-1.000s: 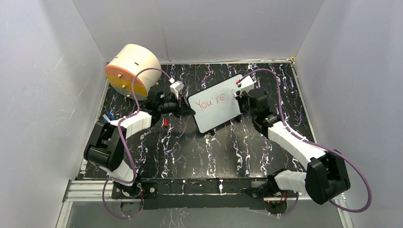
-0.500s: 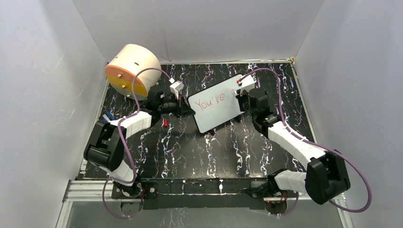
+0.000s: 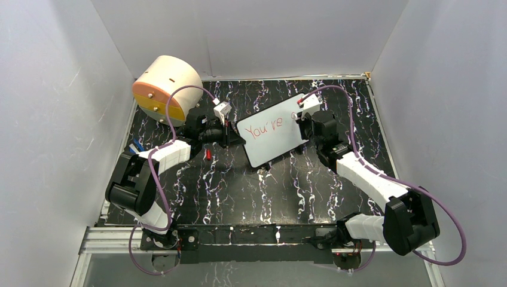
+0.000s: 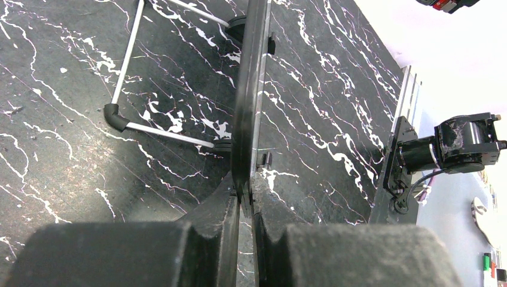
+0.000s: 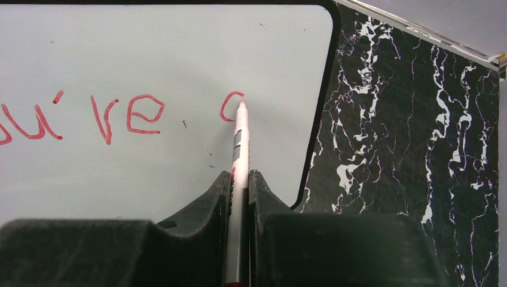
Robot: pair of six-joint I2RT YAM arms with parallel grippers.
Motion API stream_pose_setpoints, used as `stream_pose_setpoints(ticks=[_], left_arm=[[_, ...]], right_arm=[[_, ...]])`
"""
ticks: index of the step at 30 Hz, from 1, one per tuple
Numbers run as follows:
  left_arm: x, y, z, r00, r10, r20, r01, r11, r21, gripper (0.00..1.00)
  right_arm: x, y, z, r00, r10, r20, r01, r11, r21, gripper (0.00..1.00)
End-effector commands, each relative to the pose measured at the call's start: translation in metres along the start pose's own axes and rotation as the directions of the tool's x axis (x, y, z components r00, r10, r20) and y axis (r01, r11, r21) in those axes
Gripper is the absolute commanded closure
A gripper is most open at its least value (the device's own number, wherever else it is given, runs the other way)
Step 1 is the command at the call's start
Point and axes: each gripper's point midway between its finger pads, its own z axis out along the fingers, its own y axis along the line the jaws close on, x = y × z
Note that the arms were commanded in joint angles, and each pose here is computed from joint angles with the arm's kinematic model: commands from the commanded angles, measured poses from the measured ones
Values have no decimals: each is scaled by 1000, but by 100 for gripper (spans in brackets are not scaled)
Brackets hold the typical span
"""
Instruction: Write a sentence on the whiteboard
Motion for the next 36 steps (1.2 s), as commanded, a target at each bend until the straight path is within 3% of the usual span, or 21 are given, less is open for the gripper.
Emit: stream_pose_setpoints(ticks=[1,14,36], left_arm=[[1,1,-3,1000,19,-19,-19,1000,-10,100],[1,1,-3,1000,19,-19,-19,1000,-10,100],[-2,0,-4,1000,21,-10,-21,1000,-11,100]], right_arm=[[-43,-10,1,993,10,120,-14,999,32,100],[-49,-12,1,990,14,137,-18,999,32,100],[-9,-4,-1,1000,14,11,-14,1000,4,100]])
